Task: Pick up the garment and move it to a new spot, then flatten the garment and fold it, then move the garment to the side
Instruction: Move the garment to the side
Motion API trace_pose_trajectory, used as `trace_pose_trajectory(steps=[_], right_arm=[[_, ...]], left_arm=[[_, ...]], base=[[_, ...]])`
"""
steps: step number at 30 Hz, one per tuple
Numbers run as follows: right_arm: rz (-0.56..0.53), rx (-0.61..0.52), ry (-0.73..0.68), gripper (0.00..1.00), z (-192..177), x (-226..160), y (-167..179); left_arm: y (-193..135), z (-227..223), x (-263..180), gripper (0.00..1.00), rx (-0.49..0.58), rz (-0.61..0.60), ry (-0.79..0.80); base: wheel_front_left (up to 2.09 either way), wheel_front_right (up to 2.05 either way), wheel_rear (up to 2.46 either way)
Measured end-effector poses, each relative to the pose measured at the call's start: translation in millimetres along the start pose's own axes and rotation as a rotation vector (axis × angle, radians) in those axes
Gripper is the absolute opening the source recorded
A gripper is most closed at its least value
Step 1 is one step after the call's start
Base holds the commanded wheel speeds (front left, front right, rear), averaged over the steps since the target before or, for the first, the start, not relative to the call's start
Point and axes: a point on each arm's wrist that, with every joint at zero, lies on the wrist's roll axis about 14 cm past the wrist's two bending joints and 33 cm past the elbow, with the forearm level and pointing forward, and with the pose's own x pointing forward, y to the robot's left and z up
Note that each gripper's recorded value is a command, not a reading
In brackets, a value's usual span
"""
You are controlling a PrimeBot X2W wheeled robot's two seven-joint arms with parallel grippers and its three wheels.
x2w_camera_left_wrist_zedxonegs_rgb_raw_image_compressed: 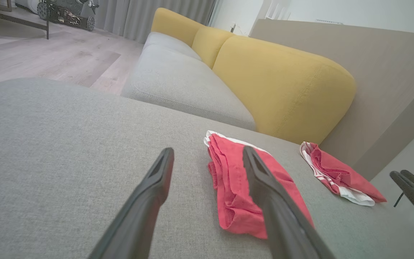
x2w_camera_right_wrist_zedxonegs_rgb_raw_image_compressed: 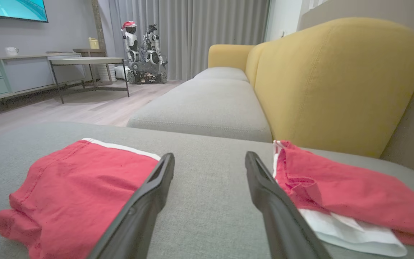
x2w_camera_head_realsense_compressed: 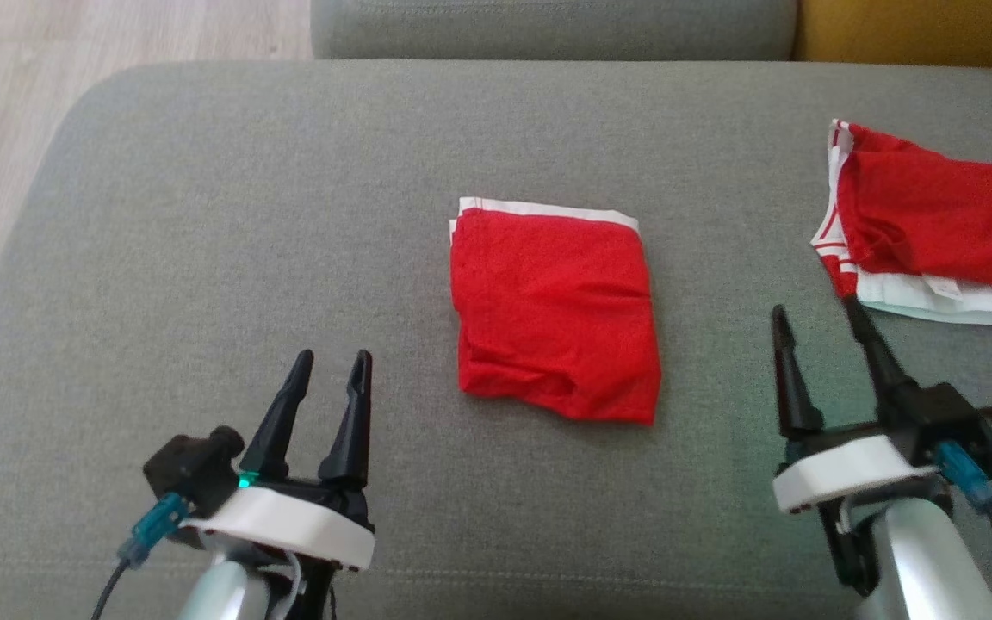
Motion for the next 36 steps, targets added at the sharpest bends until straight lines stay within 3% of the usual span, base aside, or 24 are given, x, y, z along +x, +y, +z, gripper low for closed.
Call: trace_pose_trajectory(steps=[12,16,24,25,26,30,36], right_arm=[[0.117,0.131,0.213,1.0,-43.6,60.6,39.1],[0.148,0.212,0.312,1.0,-65.2,62.7,55.8],[0.224,0.268,0.486,1.0,-105.0,56.0,89.7],[0.231,0.267,0.492,0.45,-106.4,56.5,92.1],[0.237,0.263,0.493,0.0,-106.4,57.7,93.7],[0.249,0.209,0.46,0.0,-101.7,64.0,92.7],[0.273,-0.026,0.326,0.0,-79.5,73.6,67.5]], left_arm=[[10.8,-10.4,13.8,1.0,0.006,0.016,0.034],[14.8,-11.9,10.9,1.0,0.009,0.03,0.04],[27.9,-6.6,8.0,1.0,0.02,0.071,0.029],[29.1,-6.5,7.4,1.0,0.02,0.075,0.028],[30.0,-6.3,6.9,1.0,0.021,0.078,0.028],[30.4,-5.4,6.7,1.0,0.022,0.079,0.026],[21.7,-5.2,12.3,1.0,0.024,0.047,0.023]], base=[[0.0,0.0,0.0],[0.0,0.0,0.0],[0.0,0.0,0.0],[0.0,0.0,0.0],[0.0,0.0,0.0],[0.0,0.0,0.0],[0.0,0.0,0.0]])
